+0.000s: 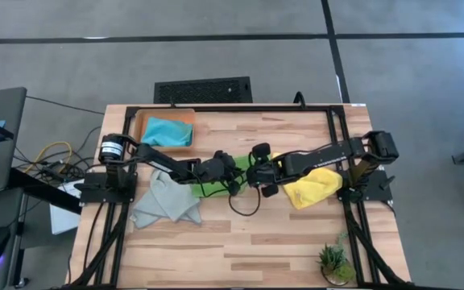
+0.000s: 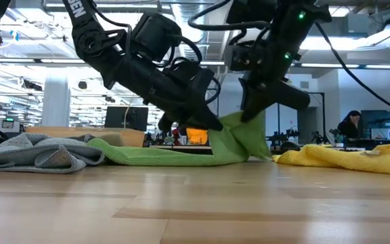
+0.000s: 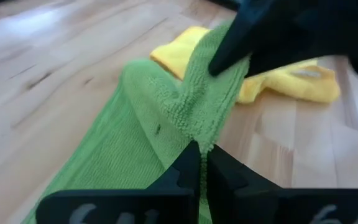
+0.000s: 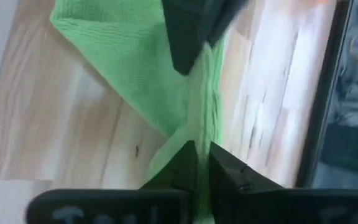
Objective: Fold microfiber towels
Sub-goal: Fold the green microfiber cloth
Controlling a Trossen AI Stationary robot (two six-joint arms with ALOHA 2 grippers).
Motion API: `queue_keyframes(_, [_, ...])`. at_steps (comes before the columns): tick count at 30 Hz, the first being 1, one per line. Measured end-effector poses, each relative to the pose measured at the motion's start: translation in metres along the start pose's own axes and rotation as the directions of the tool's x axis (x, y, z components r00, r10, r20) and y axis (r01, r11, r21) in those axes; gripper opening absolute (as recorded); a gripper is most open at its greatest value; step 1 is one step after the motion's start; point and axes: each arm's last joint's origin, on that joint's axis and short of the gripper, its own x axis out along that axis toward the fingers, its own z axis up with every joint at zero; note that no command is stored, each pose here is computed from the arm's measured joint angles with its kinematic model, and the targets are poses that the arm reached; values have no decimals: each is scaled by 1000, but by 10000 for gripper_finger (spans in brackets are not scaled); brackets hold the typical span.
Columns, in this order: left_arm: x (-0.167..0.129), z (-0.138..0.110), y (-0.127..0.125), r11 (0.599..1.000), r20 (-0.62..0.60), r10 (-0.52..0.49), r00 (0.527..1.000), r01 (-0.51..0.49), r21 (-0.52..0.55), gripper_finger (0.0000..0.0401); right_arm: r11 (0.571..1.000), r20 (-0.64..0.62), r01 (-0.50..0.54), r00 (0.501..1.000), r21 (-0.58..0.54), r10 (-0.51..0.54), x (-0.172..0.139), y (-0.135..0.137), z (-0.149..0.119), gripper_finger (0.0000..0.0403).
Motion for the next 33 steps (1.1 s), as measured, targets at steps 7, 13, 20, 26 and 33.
queue_keyframes(7, [0, 2, 0, 1000, 15, -1, 1000, 1, -10, 0, 985, -12, -93, 995, 144, 96, 1, 2, -4, 108])
queue_keyframes(13, [0, 2, -1, 1000, 20, -3, 1000, 4, -10, 0, 964, -30, -117, 991, 239, 128, 4, -2, -9, 129])
queue_keyframes(20, [0, 2, -3, 1000, 20, -9, 1000, 9, 0, 0, 971, -63, -114, 989, 211, 130, 7, -6, -14, 67])
queue_keyframes(26, [0, 1, -3, 1000, 13, -6, 1000, 6, -5, 0, 989, -15, -77, 997, 126, 79, 7, -10, -8, 15])
queue_keyframes(33, [-1, -5, 0, 1000, -51, 21, 999, -20, 12, 7, 997, -4, -35, 999, 73, 36, 7, -17, -5, 9])
